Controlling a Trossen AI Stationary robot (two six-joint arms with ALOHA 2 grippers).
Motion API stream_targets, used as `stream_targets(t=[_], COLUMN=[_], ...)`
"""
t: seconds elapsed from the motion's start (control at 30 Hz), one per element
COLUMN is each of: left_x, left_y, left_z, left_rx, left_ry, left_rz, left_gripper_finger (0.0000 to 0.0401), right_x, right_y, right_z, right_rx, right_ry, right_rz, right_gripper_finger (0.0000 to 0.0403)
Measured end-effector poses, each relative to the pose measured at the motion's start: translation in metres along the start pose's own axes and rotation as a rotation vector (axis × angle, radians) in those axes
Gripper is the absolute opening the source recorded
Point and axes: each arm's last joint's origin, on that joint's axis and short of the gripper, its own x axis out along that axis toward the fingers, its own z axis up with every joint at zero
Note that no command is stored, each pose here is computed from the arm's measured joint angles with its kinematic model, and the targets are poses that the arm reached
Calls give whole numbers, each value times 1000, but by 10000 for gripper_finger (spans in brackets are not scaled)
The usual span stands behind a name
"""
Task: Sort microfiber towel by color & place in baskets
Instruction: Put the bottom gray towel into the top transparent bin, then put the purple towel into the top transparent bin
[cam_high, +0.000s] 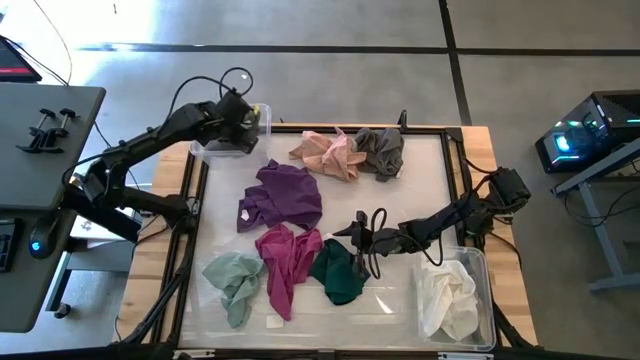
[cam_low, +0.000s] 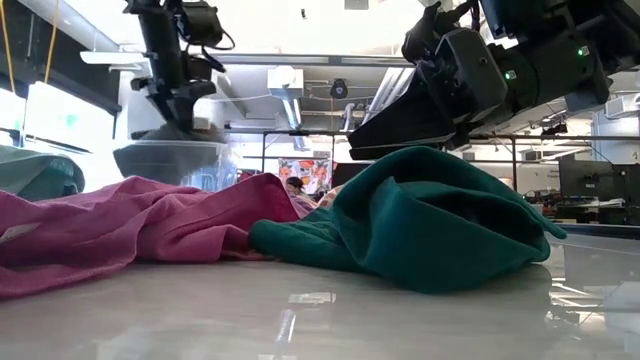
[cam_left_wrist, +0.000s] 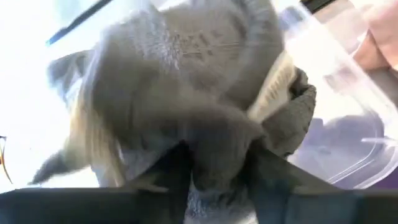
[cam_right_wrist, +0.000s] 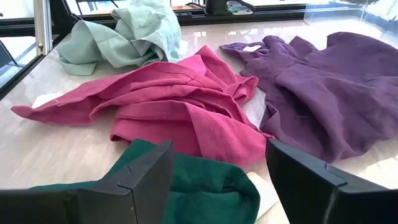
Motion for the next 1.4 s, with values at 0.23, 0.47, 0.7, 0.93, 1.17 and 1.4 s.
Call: stream_targets(t=[0.23,0.47,0.7,0.93,1.17,1.4], left_x=[-30,-61,-92,-94,-62,-23], left_y=[13,-8,-91,-166,-193,-183], left_z=[13,12,-18,-86,-153,-178], left_rx=[-32,45,296,307,192,22], left_ry=[-14,-83,-278,-502,-562,-512], left_rz=[1,-108,-327,-513,-585,-485], left_gripper_finger=[215,206,182,172,172,172], right_x=[1,1,1,-7,-25,-23], right_y=[-3,-2,-3,-9,-16,-14], right_z=[0,0,0,-6,3,6], right_rx=[10,23,28,-18,-60,-51], right_ry=[-1,0,8,128,203,181], right_rz=[-8,-8,-10,-114,-192,-126], right_gripper_finger=[250,250,250,250,250,250])
